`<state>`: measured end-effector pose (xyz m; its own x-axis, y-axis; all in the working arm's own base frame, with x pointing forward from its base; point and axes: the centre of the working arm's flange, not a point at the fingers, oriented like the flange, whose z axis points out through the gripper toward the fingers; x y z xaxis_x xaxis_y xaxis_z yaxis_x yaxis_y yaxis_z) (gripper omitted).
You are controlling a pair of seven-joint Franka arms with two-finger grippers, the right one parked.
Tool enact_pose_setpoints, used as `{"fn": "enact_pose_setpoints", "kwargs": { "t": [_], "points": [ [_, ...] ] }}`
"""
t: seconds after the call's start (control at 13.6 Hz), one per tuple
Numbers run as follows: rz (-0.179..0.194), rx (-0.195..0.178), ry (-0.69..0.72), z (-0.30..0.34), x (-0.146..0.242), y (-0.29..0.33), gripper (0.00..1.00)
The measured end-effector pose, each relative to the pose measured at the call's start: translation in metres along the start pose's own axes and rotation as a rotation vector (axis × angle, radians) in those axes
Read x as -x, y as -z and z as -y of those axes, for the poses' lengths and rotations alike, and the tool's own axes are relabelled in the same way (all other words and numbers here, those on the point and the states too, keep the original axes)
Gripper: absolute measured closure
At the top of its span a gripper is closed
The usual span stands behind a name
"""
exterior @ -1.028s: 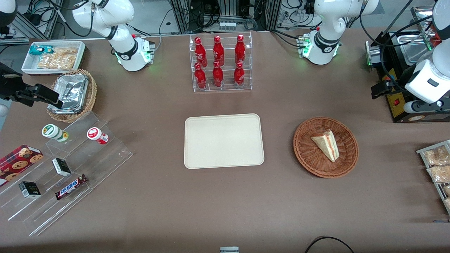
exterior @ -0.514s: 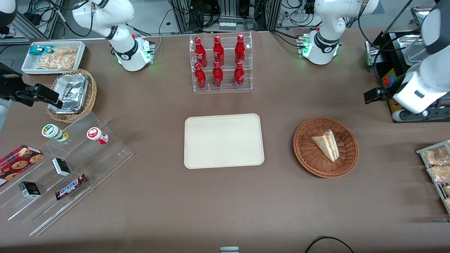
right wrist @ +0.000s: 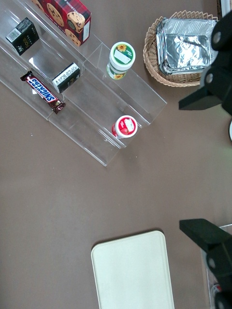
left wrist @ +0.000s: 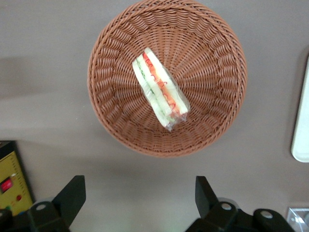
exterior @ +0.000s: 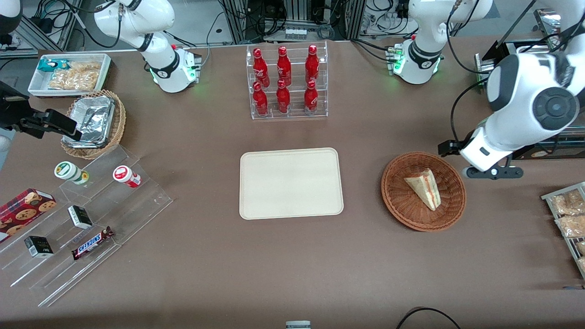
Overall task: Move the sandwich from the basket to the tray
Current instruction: 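Move the left gripper over the wrapped sandwich in the wicker basket, then lower the left gripper and close it on the wrapped sandwich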
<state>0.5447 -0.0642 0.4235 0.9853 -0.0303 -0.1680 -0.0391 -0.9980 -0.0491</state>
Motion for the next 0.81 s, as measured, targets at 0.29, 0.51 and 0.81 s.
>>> {"fn": "enact_pose_setpoints", "kwargs": {
  "t": [0.29, 0.51, 0.81],
  "points": [
    [-0.079, 0.013, 0.042, 0.000, 0.008, -0.063, 0.00],
    [-0.088, 0.025, 0.224, -0.001, 0.012, -0.080, 0.00],
    [-0.147, 0.060, 0.472, -0.008, 0.011, -0.093, 0.00]
  ]
}}
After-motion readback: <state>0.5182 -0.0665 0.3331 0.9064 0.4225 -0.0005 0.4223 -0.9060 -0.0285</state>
